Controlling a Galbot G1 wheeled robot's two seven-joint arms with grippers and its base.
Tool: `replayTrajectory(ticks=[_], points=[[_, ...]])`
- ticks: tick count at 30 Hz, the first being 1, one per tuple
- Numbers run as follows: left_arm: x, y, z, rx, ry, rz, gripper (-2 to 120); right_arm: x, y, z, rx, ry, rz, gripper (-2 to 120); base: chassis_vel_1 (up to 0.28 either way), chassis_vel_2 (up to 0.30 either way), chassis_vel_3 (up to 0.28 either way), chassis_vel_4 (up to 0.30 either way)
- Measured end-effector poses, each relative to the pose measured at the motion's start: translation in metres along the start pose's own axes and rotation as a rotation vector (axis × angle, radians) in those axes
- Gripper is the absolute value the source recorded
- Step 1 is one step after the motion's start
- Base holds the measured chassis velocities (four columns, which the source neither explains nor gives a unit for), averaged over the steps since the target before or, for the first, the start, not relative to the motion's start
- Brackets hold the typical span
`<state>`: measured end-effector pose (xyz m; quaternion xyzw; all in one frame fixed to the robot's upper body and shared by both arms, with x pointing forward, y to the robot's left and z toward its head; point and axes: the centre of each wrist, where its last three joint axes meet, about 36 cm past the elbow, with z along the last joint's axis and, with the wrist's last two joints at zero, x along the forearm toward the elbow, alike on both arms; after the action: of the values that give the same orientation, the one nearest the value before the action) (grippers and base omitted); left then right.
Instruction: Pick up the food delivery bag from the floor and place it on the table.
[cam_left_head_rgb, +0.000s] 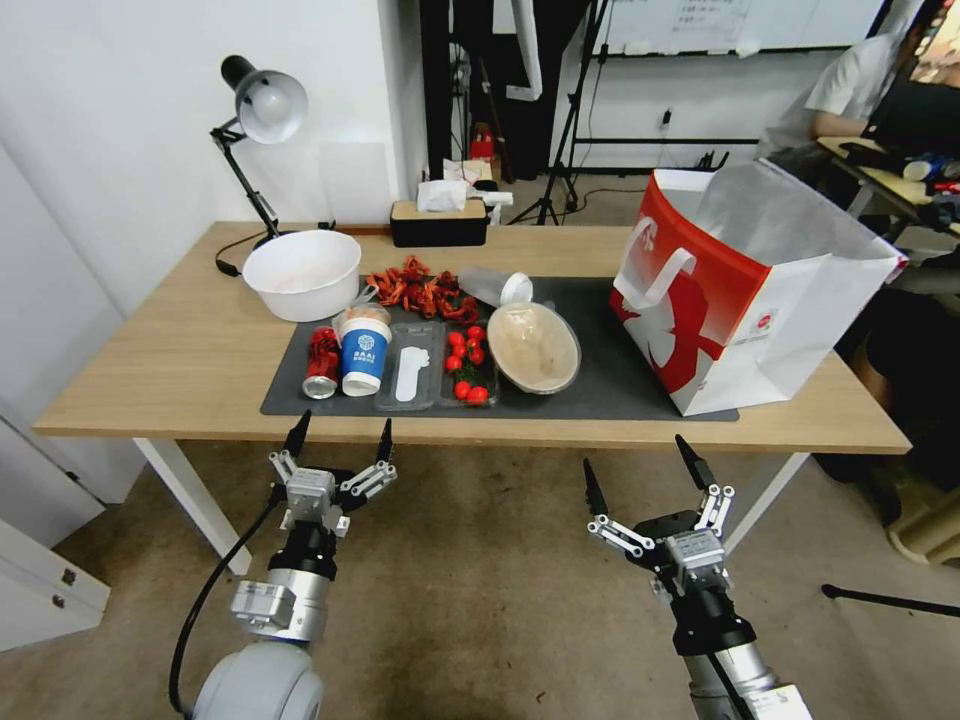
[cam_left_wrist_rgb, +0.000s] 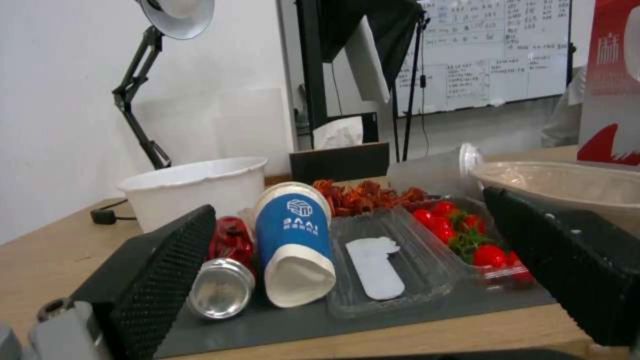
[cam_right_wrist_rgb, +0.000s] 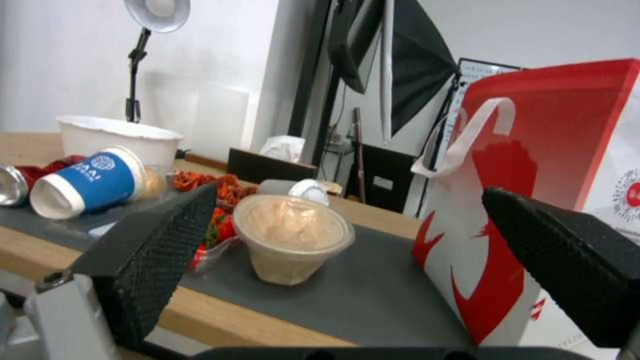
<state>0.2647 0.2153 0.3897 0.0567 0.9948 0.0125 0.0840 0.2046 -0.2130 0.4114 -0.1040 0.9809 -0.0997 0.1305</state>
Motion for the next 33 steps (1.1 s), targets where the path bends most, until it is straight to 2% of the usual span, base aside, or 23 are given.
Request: replayTrajectory(ticks=[33], points=[[-0.0010, 0.0019, 0.0079, -0.014, -0.013, 0.006, 100, -0.0062, -0.0044, -0.0115, -0.011, -0.033, 0.009, 100, 0.000, 0.000, 0.000, 0.000]])
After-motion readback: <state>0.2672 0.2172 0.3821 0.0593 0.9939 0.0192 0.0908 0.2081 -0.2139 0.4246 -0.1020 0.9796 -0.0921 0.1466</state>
